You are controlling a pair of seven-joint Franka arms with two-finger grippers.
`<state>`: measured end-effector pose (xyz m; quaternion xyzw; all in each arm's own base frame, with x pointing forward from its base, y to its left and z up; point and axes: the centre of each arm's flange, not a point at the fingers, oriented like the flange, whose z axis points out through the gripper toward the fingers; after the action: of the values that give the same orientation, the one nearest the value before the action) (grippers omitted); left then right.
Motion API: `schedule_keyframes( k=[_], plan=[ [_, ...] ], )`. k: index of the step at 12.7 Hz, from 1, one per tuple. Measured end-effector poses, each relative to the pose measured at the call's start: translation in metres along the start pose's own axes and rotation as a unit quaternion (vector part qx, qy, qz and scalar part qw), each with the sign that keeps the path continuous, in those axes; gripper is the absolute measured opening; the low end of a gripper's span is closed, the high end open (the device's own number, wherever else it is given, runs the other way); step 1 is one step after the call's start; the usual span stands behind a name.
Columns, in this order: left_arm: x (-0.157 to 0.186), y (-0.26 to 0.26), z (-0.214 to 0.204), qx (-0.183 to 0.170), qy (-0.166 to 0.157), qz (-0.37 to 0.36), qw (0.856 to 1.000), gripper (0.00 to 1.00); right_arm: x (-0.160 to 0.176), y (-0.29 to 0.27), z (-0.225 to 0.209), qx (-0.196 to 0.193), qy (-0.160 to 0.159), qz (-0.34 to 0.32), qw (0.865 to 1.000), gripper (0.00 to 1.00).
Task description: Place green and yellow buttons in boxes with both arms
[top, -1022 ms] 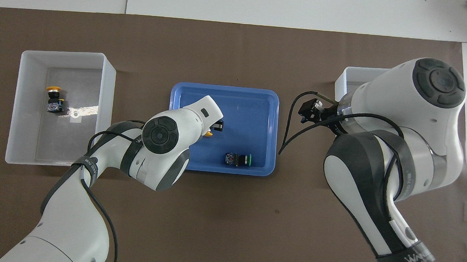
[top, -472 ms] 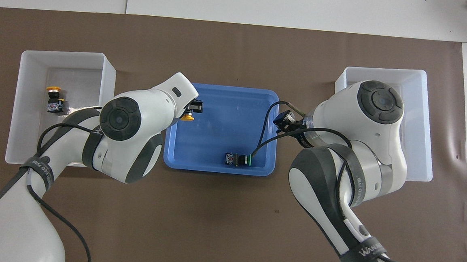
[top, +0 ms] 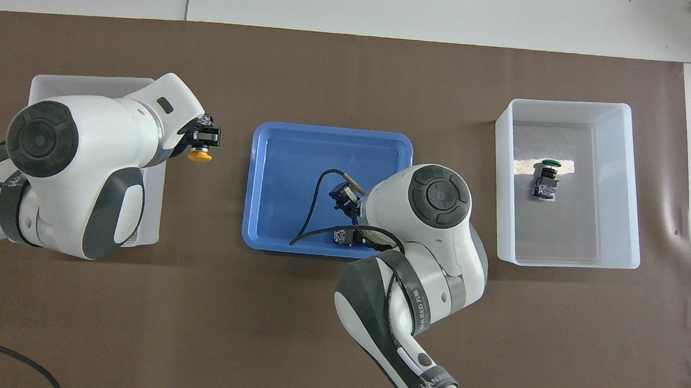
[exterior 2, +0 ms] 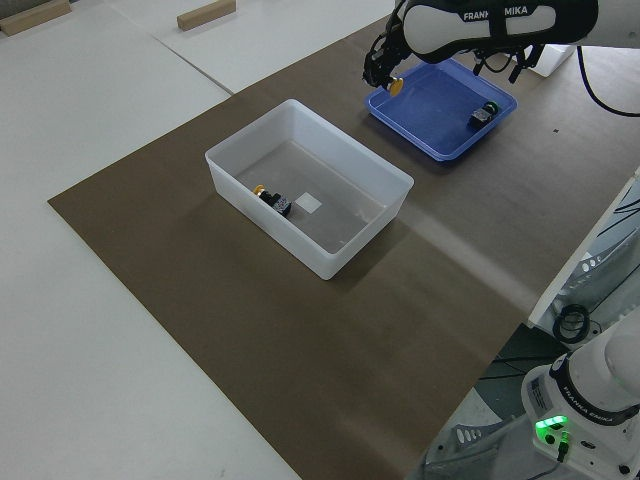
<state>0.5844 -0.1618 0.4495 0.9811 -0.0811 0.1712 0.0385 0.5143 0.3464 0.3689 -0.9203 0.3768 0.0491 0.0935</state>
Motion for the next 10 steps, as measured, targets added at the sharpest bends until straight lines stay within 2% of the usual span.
schedule_keyframes(
  k=[4,6,8,10],
  plan=[
    [0.001,-0.1,-0.005,0.028,-0.004,0.055,0.998,0.42,-0.016,0.0,0.038,-0.034,0.005,-0.079,0.996,0.96],
    [-0.004,-0.123,-0.002,0.034,-0.005,0.063,0.997,0.42,-0.025,0.0,0.052,-0.052,0.019,-0.106,0.993,0.78],
    [-0.012,-0.141,0.006,0.042,0.008,0.057,0.997,0.42,-0.025,0.0,0.054,-0.055,0.021,-0.11,0.992,0.72],
    [-0.021,-0.167,0.019,0.05,0.008,0.043,0.998,0.42,-0.022,-0.002,0.053,-0.052,0.023,-0.108,0.993,0.72]
  ],
)
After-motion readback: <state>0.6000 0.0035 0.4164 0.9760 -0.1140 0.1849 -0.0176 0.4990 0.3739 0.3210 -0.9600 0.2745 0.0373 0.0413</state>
